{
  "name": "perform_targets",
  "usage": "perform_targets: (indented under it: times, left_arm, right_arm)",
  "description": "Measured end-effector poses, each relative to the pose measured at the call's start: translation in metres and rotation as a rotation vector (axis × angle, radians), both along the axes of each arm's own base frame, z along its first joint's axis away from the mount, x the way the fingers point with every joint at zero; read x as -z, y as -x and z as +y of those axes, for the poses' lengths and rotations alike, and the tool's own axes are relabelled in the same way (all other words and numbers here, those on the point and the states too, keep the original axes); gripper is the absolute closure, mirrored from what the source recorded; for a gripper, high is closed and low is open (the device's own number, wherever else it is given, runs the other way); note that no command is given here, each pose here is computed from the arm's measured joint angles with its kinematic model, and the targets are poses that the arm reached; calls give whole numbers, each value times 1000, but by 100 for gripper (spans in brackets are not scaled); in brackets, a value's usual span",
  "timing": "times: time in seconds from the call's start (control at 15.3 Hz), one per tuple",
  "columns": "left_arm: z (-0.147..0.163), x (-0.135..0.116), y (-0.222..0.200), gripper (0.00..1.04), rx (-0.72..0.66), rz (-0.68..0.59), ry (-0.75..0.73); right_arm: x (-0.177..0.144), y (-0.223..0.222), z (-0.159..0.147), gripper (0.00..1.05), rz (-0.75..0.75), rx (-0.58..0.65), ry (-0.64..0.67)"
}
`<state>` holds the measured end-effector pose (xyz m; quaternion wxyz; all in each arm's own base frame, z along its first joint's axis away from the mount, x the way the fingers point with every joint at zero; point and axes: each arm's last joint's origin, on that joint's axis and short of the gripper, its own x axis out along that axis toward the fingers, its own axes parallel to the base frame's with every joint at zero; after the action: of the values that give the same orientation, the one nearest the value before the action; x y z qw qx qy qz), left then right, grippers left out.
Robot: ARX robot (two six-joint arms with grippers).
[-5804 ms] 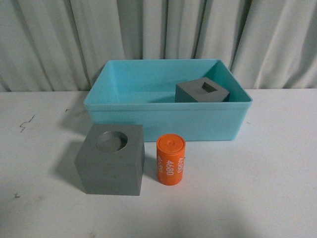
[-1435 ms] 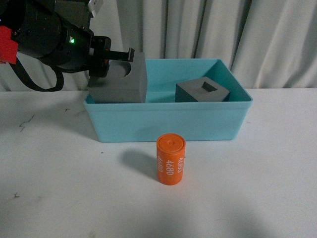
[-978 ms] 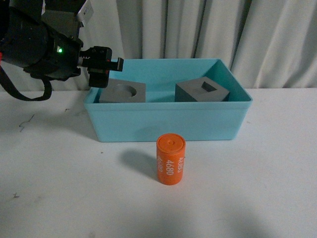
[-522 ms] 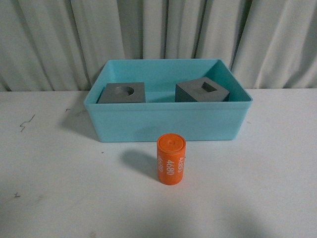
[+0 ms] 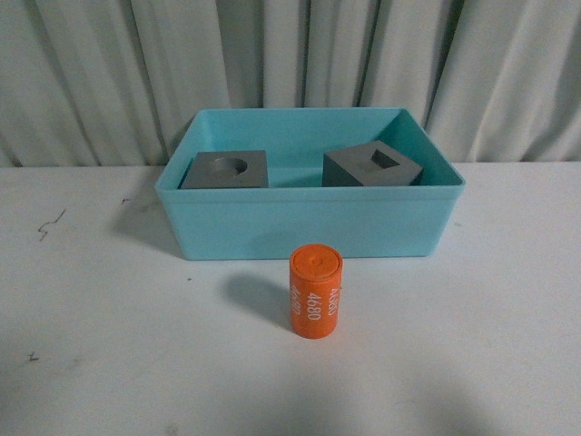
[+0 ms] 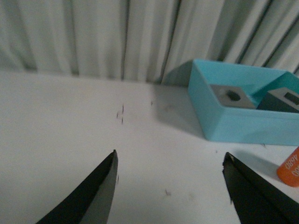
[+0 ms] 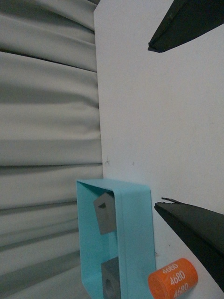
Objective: Place gray and orange parts in blue box
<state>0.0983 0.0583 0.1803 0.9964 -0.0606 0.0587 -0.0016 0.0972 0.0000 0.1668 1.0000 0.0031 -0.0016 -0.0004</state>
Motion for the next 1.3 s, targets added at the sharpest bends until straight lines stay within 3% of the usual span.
perform_targets:
  times: [0.13, 0.33, 0.59, 1.3]
  left_arm:
    - [-17, -9, 2, 63, 2, -123, -107]
    - [-35, 2, 1, 102, 4, -108, -100]
    - [-47, 14, 2, 103, 2, -114, -106]
    - [-58, 14, 1, 101, -5, -118, -108]
  right_arm:
    - [0, 0, 0, 6, -1, 0, 0]
    - [0, 0, 0, 6, -2, 0, 0]
    - [0, 0, 0, 6, -2, 0, 0]
    - [0, 0, 0, 6, -2, 0, 0]
